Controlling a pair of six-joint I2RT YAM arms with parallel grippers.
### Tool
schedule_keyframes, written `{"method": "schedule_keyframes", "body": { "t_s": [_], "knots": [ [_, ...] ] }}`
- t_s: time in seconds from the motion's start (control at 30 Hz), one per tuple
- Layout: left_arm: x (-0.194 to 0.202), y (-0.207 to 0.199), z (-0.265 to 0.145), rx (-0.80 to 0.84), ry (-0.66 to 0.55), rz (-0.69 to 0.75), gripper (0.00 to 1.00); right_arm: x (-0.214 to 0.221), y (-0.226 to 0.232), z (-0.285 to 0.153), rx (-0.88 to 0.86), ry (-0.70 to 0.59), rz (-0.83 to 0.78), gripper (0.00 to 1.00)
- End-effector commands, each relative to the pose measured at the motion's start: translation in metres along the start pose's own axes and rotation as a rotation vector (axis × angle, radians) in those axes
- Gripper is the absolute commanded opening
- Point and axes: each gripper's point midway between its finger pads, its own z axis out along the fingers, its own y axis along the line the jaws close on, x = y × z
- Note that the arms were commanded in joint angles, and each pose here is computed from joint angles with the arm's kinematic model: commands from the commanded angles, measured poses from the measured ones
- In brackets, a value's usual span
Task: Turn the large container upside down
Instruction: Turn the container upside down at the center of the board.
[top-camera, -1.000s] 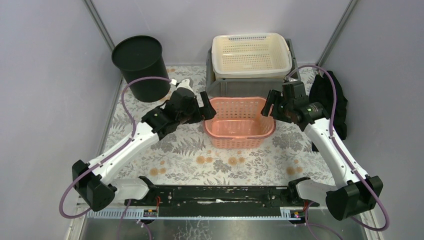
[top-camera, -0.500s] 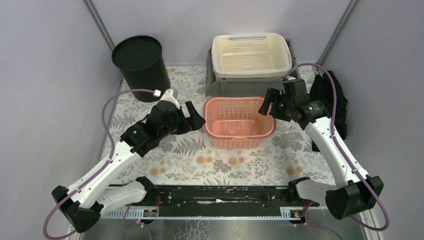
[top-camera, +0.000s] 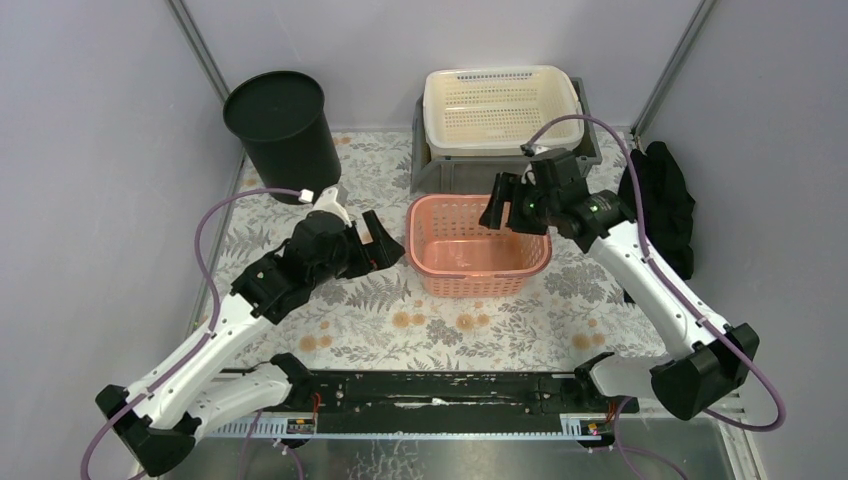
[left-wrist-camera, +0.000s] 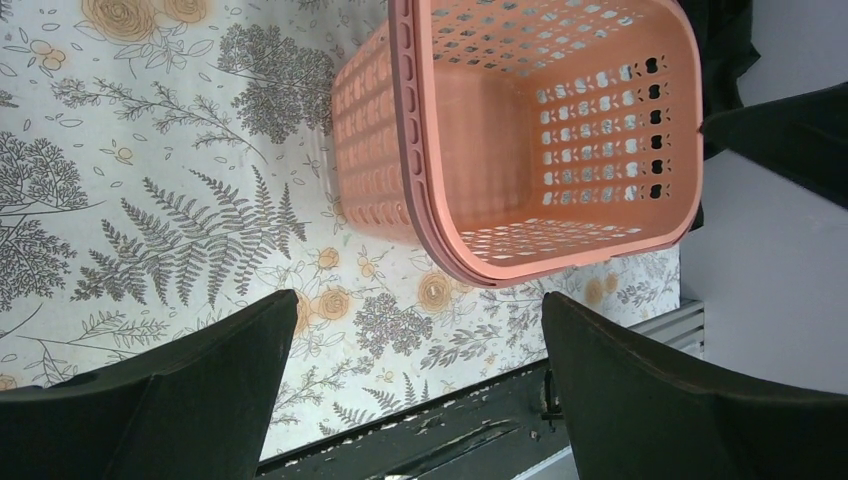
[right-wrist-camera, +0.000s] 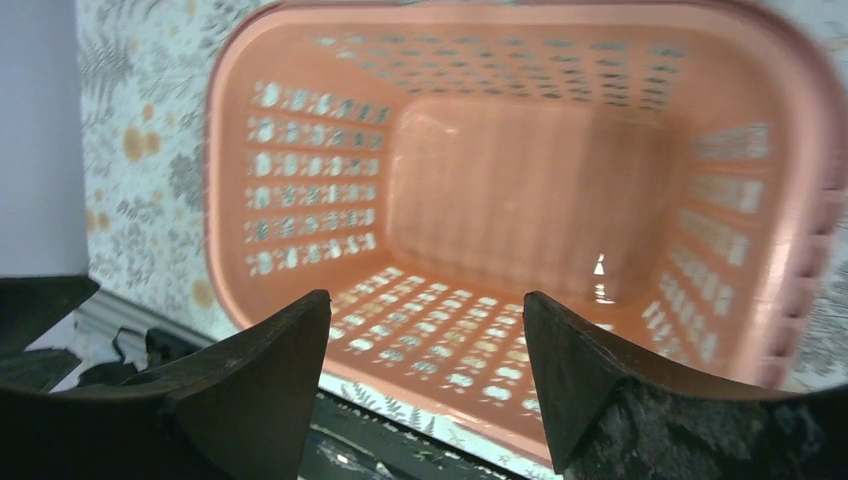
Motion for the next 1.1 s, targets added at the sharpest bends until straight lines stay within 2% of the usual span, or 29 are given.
{"method": "schedule_keyframes", "body": {
  "t_s": [0.0,0.33,1.07],
  "knots": [
    [-0.008,-0.002,-0.012,0.011,-0.040,-0.013,1.00,-0.004,0.050,-0.008,-0.124,-0.029,-0.016,0.78],
    [-0.017,-0.005,-0.037,0.041,-0.086,-0.021,1.00,0.021,0.106,0.004,-0.134,0.023,-0.081,0.78],
    [-0.024,-0.002,-0.063,0.058,-0.136,-0.022,1.00,0.059,0.139,0.060,0.046,0.127,-0.184,0.76]
  ]
}}
